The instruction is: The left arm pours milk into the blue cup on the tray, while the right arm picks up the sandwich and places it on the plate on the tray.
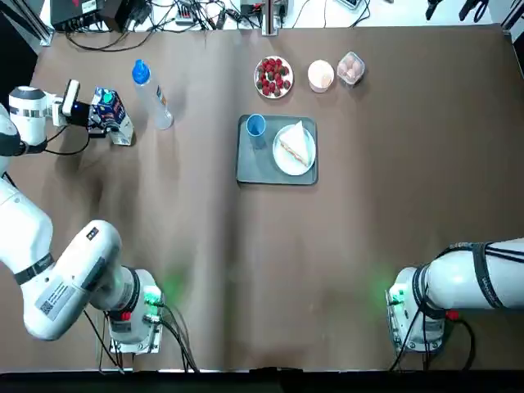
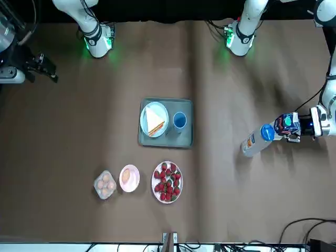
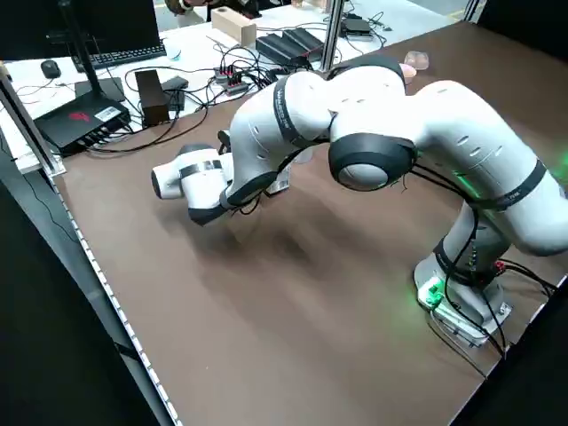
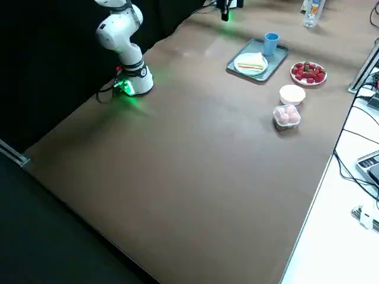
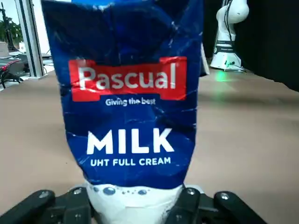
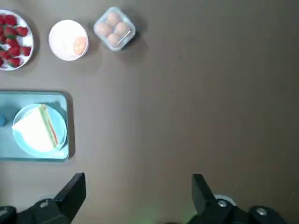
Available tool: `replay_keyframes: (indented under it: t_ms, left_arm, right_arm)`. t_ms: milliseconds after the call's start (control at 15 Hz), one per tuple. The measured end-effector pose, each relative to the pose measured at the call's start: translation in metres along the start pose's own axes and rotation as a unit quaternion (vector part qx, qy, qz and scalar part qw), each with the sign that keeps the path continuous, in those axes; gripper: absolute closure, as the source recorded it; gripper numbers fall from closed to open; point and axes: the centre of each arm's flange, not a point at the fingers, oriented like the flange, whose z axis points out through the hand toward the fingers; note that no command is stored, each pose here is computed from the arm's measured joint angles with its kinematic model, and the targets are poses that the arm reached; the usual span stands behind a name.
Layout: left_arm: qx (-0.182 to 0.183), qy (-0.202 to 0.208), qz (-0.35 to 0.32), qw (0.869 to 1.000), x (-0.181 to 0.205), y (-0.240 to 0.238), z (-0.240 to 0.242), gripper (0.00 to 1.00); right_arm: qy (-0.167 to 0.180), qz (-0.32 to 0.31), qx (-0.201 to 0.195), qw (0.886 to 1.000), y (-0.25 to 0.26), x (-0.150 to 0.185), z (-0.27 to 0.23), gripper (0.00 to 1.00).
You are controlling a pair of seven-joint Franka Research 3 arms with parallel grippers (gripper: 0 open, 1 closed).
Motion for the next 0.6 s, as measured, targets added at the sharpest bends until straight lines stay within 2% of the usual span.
replay_keyframes:
  t_ms: [133, 267, 333, 600]
  left_arm:
    - [-0.001, 0.004, 0.001, 1.0, -0.005, 0.001, 0.003, 0.47]
    - [-0.002, 0.008, 0.0, 1.0, -0.01, 0.002, 0.006, 0.4]
    - [-0.001, 0.009, 0.0, 1.0, -0.011, 0.002, 0.006, 0.4]
    - [0.012, 0.014, -0.002, 1.0, -0.014, 0.003, 0.004, 0.06]
  right_arm:
    - [0.008, 0.013, 0.001, 1.0, 0.012, 0.008, 0.009, 0.0]
    - [0.01, 0.016, 0.001, 1.0, 0.015, 0.014, 0.016, 0.0]
    - [0.011, 0.017, 0.001, 1.0, 0.016, 0.014, 0.016, 0.0]
    - [0.018, 0.02, 0.002, 1.0, 0.02, 0.015, 0.009, 0.0]
